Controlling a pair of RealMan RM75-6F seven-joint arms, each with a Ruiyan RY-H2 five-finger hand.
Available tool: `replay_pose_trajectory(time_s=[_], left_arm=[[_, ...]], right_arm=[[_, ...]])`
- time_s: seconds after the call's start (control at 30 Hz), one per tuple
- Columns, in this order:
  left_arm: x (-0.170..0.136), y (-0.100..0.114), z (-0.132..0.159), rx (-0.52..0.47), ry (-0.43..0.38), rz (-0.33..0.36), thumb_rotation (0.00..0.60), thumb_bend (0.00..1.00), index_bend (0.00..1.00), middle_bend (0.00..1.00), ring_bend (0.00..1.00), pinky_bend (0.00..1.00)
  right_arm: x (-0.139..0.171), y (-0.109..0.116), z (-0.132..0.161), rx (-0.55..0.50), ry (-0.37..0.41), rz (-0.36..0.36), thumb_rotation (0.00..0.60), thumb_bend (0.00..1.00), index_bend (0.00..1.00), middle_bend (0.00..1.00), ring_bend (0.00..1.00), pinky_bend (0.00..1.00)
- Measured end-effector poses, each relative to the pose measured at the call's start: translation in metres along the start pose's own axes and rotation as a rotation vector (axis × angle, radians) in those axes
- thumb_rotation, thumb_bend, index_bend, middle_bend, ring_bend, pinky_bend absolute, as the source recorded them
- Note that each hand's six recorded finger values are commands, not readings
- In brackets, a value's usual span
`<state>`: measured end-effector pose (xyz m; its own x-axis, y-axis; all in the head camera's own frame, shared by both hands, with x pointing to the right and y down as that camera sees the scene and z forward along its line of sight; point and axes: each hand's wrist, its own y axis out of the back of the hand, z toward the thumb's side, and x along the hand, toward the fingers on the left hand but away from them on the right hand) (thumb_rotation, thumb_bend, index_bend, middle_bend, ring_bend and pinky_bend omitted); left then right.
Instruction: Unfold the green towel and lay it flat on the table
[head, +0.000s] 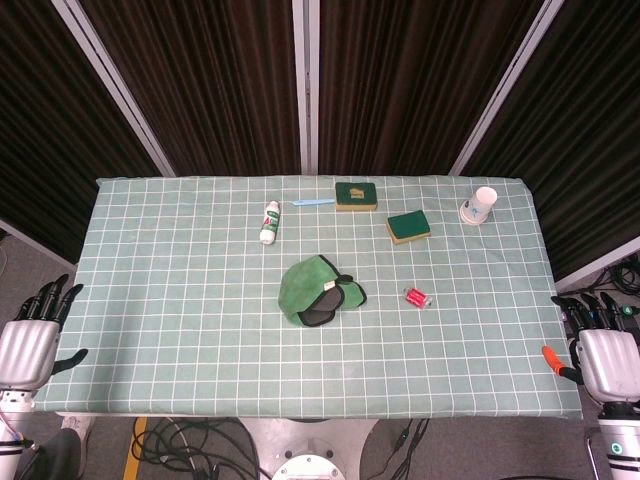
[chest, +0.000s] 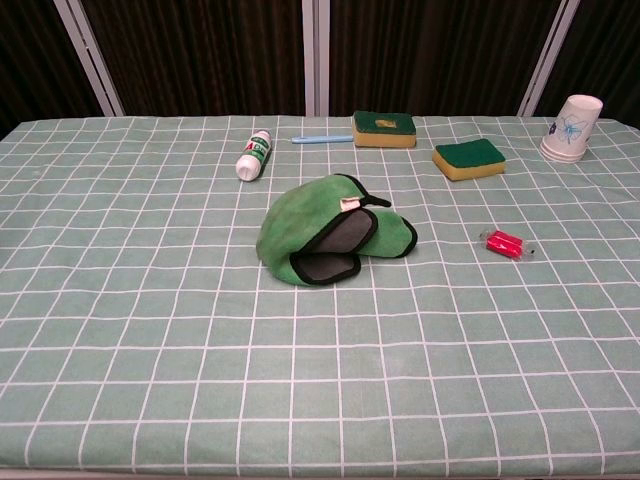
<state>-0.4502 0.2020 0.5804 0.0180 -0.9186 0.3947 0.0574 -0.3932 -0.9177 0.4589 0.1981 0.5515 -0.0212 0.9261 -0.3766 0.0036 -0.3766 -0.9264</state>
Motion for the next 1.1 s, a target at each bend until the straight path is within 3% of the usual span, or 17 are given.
replay_pose_trajectory(time_s=[0.4,0.63,0.83,1.1], left_arm=[[0.0,0.003,0.003,0.001,0.001,0.027,0.6,0.12,0.16,0.13,0.11,0.23],[-0.001,0.002,0.006,-0.015,0.002,0.03,0.6,0.12,0.16,0.13,0.11,0.23],[-0.005,0.002,0.002,-0.012,0.014,0.025,0.6,0.12,0.16,0.13,0.11,0.23],[-0.009,0.004,-0.001,-0.013,0.027,0.025,0.6,0.12,0.16,0.13,0.11,0.23]], right_arm=[[-0.003,-0.001,0.001,-0.03,0.014,0.01,0.563,0.14,0.22,0.22,0.13,0.03],[-0.033,-0.008,0.02,-0.064,0.089,0.05,0.6,0.16,0.35,0.26,0.14,0.03],[-0.082,-0.021,0.064,-0.103,0.226,0.101,0.6,0.18,0.35,0.26,0.14,0.03],[-0.15,-0.052,0.142,-0.101,0.383,0.181,0.6,0.16,0.35,0.25,0.13,0.03]])
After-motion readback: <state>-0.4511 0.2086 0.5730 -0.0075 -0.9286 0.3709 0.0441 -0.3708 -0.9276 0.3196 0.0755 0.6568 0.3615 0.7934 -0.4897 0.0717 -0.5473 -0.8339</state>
